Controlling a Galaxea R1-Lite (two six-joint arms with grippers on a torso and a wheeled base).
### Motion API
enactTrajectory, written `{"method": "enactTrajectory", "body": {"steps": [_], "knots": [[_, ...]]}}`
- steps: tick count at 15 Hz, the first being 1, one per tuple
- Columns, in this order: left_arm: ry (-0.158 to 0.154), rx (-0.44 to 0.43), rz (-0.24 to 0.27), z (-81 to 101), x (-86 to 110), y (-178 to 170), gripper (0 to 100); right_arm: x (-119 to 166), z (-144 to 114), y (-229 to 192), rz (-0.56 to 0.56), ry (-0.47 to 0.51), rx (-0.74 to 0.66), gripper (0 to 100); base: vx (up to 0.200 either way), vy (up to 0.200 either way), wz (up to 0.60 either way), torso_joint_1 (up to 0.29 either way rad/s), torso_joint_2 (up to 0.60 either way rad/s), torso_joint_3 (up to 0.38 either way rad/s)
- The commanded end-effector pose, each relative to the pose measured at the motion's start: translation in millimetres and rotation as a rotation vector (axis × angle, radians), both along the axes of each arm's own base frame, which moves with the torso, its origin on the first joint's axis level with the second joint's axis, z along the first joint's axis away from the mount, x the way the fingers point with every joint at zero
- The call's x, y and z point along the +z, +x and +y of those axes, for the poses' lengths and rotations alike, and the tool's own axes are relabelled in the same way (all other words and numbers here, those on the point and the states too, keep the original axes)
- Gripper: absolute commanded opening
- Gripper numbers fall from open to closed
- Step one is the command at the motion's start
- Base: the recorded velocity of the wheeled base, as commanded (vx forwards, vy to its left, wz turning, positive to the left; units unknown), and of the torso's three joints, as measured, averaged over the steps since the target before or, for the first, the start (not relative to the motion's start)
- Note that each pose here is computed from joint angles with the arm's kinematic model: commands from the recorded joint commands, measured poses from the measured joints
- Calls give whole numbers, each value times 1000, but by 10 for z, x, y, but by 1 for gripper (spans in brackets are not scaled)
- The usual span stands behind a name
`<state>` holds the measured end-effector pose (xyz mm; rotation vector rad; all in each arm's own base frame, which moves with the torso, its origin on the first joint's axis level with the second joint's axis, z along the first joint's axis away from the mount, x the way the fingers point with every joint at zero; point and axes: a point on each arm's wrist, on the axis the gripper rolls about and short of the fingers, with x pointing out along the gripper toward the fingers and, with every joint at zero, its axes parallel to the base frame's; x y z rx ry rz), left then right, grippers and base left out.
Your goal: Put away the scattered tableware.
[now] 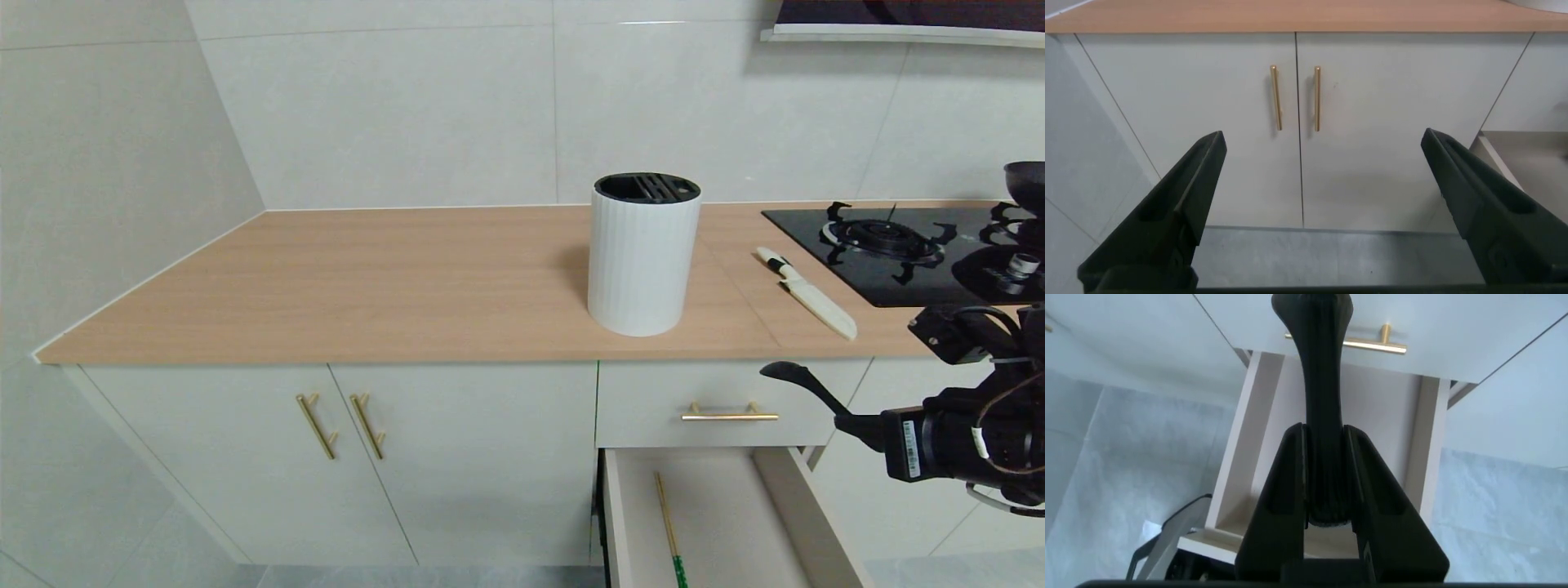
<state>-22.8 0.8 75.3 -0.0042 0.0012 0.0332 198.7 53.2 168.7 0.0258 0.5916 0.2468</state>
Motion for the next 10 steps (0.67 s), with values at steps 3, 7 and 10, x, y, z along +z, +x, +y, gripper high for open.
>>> {"method": "enactTrajectory", "body": {"steps": [3, 7, 10], "knots": [[0, 1, 0, 0, 0, 0, 100, -86, 14, 54, 39, -11, 1, 0, 0, 0, 0, -32, 68, 48], [0, 1, 0, 0, 0, 0, 100, -161, 23, 87, 71, -20, 0, 0, 0, 0, 0, -170, 413, 242], [0, 1, 0, 0, 0, 0, 100, -217, 30, 113, 94, -28, 0, 0, 0, 0, 0, -186, 474, 290]]}}
